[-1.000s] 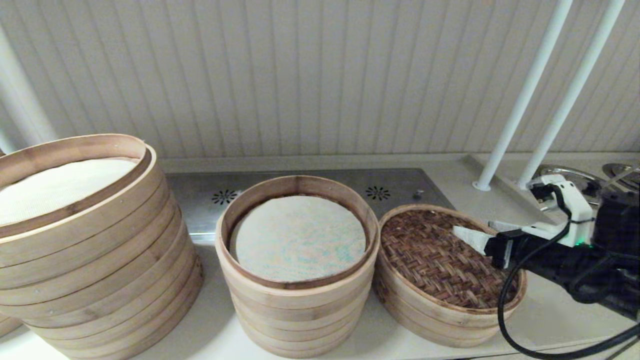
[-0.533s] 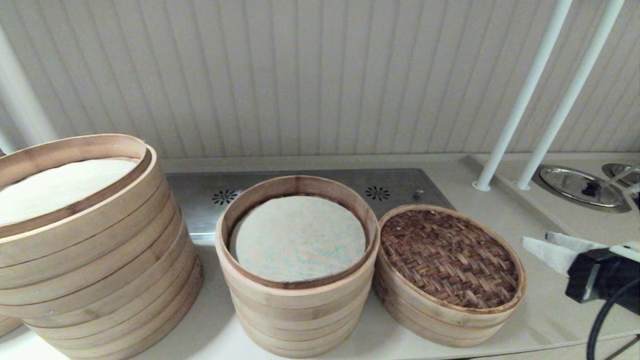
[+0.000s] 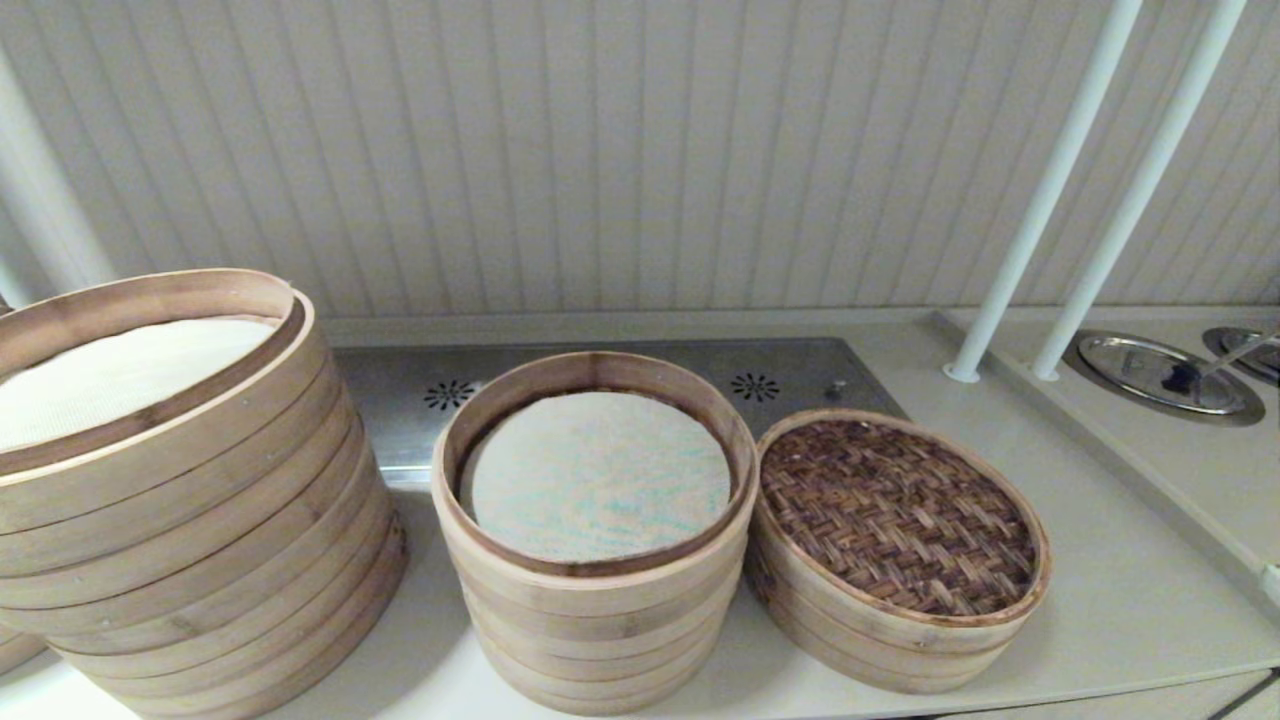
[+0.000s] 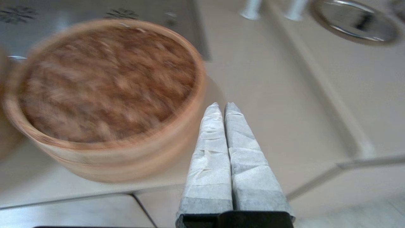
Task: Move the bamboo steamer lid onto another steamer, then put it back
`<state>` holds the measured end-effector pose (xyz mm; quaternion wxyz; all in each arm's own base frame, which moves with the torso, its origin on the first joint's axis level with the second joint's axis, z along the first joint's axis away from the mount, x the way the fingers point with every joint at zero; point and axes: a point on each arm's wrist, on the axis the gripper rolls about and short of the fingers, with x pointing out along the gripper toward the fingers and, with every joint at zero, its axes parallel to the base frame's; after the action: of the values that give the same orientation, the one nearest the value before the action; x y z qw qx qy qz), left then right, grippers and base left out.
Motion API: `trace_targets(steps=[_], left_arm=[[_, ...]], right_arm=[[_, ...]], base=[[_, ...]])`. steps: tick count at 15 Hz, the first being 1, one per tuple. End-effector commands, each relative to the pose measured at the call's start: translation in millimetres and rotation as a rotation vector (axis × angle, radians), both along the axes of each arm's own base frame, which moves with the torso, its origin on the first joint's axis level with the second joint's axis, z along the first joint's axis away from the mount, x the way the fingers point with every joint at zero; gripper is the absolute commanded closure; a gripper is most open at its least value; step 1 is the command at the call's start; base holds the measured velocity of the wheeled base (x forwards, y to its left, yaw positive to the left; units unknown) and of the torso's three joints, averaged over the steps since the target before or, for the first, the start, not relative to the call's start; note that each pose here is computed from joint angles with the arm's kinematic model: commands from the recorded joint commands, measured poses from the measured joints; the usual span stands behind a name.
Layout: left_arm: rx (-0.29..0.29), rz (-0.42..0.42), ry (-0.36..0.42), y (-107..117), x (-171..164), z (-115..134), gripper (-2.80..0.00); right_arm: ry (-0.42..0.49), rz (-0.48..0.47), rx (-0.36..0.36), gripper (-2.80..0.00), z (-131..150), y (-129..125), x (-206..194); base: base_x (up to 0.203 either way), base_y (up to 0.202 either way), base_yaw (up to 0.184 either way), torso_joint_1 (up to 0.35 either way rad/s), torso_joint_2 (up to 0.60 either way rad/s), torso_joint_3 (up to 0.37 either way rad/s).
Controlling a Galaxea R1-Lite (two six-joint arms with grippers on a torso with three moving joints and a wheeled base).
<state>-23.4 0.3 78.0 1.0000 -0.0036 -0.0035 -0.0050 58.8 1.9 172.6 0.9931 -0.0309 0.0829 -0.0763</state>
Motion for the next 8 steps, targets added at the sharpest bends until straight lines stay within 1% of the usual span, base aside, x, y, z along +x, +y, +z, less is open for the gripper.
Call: trace_targets(steps=[1,4,5,7,8], left_arm=[[0.000,0.001,-0.001,0,0,0,0.00],[0.000,0.001,0.000,0,0,0,0.00],[0.000,0.001,0.000,0,0,0,0.00],[0.000,0.001,-0.001,0,0,0,0.00],[0.000,0.001,-0.001,0,0,0,0.00]], right_arm=[[-0.063,-0.039,0.001,0.00,-3,-5,-26],[-0.061,-0.101,-0.019,0.00,-14,-9,-56],[-0.067,-0.101,-0.024,0.00,-19,-9,-63],[-0.096,-0.028,-0.019,0.00,-34,-8,-73],[-0.113,0.034,-0.016,0.00,-44,-6,-78]], base=[[0.000,0.000,0.000,0.000,0.00,0.000],[0.000,0.000,0.000,0.000,0.00,0.000],[0.000,0.000,0.000,0.000,0.00,0.000],[0.000,0.000,0.000,0.000,0.00,0.000],[0.000,0.000,0.000,0.000,0.00,0.000]])
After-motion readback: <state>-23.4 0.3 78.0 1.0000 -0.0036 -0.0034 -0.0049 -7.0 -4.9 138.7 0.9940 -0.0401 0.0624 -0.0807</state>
